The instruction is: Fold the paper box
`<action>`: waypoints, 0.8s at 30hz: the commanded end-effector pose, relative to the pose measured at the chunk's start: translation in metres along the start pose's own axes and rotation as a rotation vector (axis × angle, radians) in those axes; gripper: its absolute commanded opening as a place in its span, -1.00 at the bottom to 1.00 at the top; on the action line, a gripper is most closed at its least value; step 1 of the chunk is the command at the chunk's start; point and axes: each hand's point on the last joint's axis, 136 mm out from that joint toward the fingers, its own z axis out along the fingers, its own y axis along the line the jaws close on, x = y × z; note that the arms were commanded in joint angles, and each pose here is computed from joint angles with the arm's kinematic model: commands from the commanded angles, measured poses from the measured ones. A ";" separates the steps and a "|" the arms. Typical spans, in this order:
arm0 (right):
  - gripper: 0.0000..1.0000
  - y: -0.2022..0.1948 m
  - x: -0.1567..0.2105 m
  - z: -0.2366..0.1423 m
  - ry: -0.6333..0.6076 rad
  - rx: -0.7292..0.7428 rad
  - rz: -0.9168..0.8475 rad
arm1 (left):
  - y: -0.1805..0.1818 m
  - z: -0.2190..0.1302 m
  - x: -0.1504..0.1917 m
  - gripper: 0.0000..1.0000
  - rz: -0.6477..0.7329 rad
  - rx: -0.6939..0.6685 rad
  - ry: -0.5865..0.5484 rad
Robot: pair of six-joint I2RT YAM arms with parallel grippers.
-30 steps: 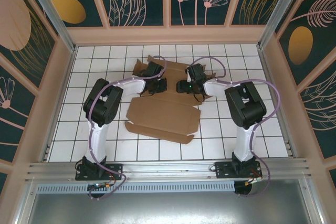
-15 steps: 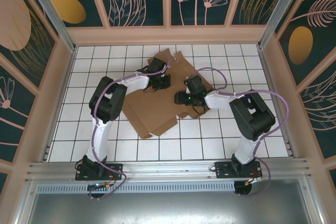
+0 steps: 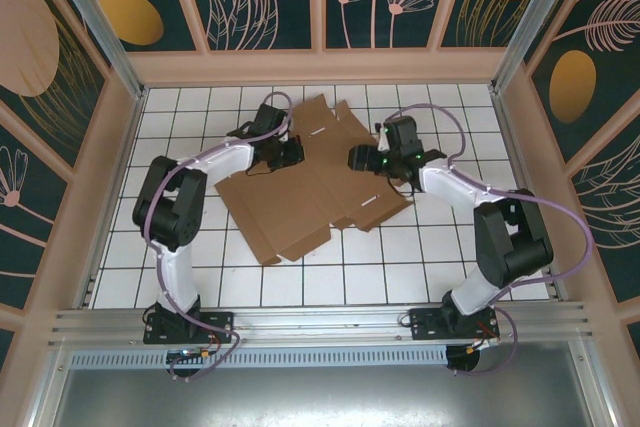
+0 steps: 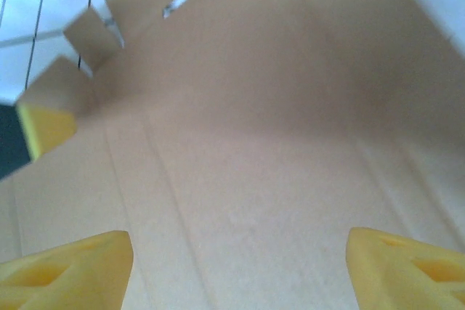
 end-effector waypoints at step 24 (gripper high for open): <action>0.68 -0.090 0.008 0.080 0.254 -0.120 0.021 | 0.114 0.032 0.066 -1.00 -0.089 -0.250 0.207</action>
